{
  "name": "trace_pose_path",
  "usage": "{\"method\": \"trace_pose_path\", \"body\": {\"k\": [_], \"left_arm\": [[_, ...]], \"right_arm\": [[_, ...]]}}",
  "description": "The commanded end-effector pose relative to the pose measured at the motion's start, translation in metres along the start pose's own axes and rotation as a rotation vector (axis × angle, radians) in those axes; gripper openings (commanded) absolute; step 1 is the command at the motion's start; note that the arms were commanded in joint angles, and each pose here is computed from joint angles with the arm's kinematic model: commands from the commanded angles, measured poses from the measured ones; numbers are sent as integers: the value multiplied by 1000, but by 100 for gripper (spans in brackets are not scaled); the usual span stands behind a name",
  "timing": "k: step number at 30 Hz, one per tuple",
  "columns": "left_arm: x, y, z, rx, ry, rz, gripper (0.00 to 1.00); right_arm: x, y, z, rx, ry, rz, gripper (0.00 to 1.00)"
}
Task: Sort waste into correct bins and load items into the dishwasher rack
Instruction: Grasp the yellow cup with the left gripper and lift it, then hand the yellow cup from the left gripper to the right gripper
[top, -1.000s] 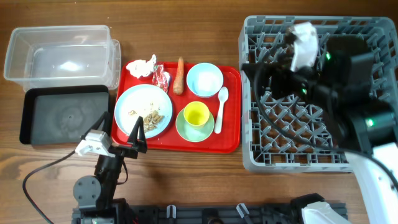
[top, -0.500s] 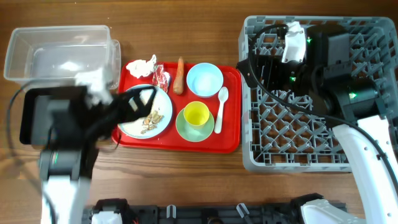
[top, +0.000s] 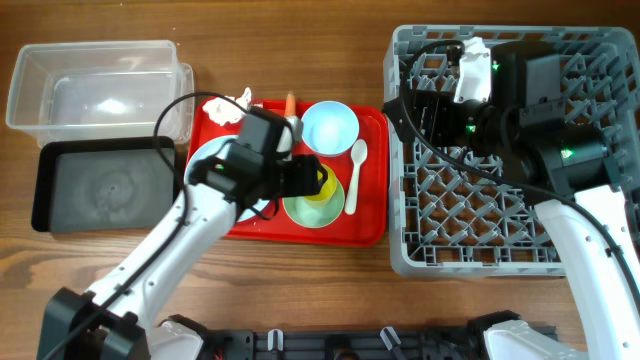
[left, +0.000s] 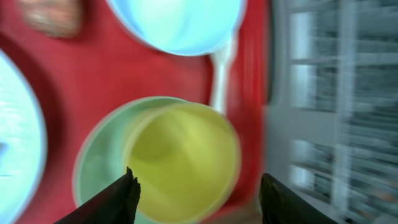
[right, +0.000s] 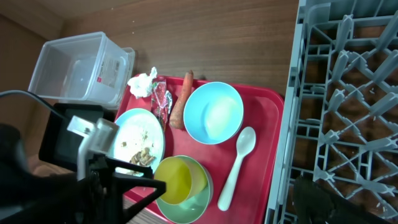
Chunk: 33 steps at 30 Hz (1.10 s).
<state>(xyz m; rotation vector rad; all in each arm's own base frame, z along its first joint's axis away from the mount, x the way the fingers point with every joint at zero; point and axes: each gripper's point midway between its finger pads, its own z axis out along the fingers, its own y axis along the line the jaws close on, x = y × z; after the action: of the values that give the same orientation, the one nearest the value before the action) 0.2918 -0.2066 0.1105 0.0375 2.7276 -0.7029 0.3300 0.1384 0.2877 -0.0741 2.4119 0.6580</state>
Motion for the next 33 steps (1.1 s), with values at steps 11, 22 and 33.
{"method": "trace_pose_path", "body": {"k": [11, 22, 33], "left_arm": [[-10, 24, 31, -231, -52, 35, 4], [-74, -23, -138, 335, -171, -150, 4], [-66, -59, -238, 1045, -10, -89, 4]], "right_arm": [[-6, -1, -1, 11, -15, 9, 100], [-7, 41, -6, -225, -7, -133, 100], [-9, 161, -49, -960, -105, -549, 92]]}}
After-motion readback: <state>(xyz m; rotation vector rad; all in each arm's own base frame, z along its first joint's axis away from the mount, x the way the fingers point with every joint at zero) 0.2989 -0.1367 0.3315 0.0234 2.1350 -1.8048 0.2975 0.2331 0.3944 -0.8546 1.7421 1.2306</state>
